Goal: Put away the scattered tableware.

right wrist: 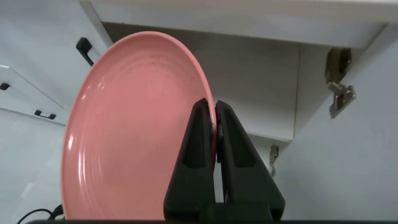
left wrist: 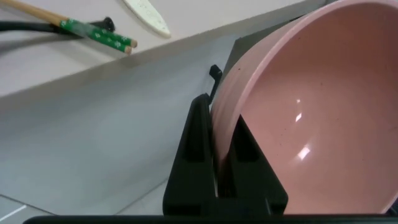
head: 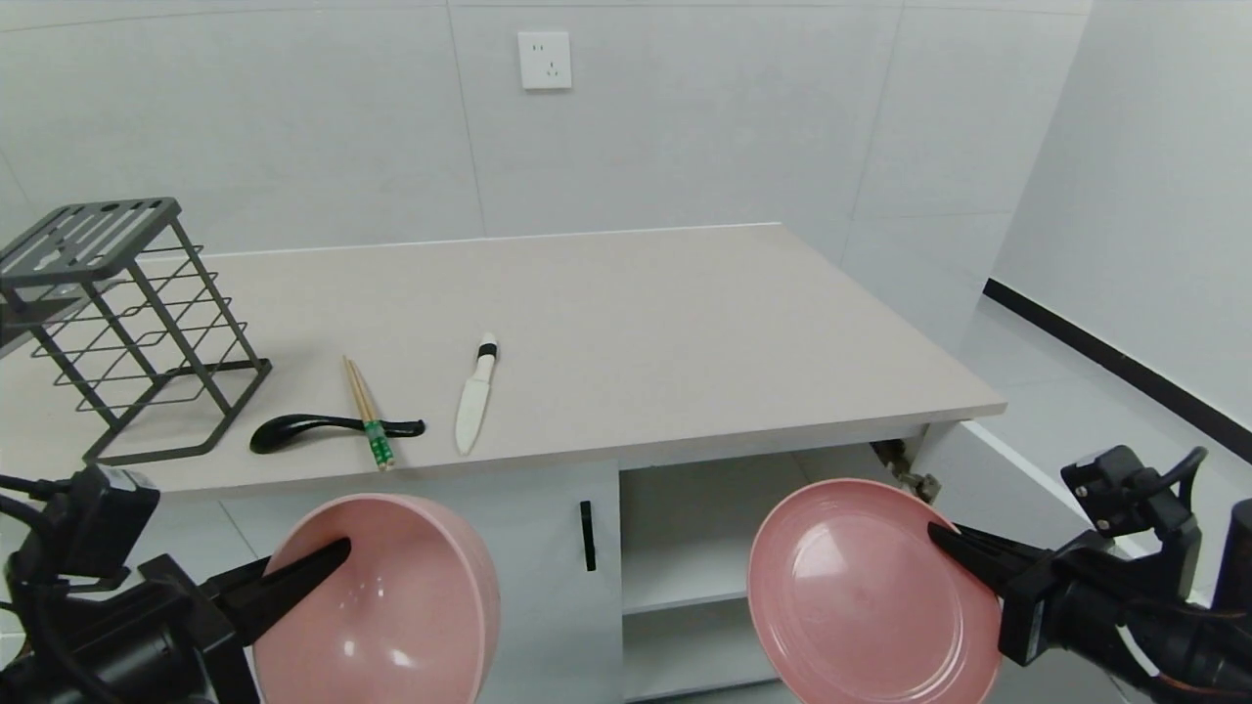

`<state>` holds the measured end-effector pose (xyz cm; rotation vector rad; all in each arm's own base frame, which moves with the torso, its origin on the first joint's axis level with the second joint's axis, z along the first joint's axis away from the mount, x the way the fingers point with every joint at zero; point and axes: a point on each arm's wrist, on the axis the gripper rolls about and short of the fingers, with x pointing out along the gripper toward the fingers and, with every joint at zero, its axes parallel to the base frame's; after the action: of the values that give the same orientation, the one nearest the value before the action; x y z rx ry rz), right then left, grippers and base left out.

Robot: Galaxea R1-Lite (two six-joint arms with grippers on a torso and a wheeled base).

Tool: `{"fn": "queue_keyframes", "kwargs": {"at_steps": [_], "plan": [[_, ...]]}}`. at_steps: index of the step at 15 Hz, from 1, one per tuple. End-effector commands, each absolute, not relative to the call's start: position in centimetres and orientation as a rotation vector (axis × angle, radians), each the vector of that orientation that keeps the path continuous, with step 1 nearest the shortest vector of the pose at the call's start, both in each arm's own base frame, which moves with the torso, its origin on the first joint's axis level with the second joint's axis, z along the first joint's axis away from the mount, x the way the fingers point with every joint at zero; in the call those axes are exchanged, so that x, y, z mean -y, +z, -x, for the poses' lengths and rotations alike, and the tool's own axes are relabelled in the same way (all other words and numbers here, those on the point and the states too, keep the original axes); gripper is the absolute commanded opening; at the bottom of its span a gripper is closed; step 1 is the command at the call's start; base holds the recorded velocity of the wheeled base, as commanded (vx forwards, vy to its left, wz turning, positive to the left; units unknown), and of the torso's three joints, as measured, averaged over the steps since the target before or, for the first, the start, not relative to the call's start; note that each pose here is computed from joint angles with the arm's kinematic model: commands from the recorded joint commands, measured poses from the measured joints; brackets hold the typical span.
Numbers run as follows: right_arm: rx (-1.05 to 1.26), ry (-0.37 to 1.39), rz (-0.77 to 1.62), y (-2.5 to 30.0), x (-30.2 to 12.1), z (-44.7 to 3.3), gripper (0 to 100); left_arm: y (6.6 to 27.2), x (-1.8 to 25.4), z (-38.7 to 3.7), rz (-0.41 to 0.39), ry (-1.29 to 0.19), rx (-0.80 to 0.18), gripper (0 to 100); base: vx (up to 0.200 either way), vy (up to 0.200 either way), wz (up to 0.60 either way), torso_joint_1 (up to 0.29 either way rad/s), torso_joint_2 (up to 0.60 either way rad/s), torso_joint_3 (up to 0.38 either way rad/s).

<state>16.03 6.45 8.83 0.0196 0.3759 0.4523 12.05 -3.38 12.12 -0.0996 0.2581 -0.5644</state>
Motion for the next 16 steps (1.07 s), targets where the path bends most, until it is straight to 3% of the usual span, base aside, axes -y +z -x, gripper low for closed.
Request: {"fn": "queue_keyframes", "kwargs": {"at_steps": [1,16], "plan": [[-0.374,0.453,-0.020,8.88,-6.45,-16.01,0,12.13,3.38,-11.93,0.101,-0.567,-0.254,0,0.000,0.000,0.00,-0.256,0.51,0.242],[-0.376,0.466,-0.017,8.86,-6.66,-15.91,0,11.92,3.46,-11.66,0.096,-0.580,-0.278,0,0.000,0.000,0.00,-0.250,0.43,0.188]]}}
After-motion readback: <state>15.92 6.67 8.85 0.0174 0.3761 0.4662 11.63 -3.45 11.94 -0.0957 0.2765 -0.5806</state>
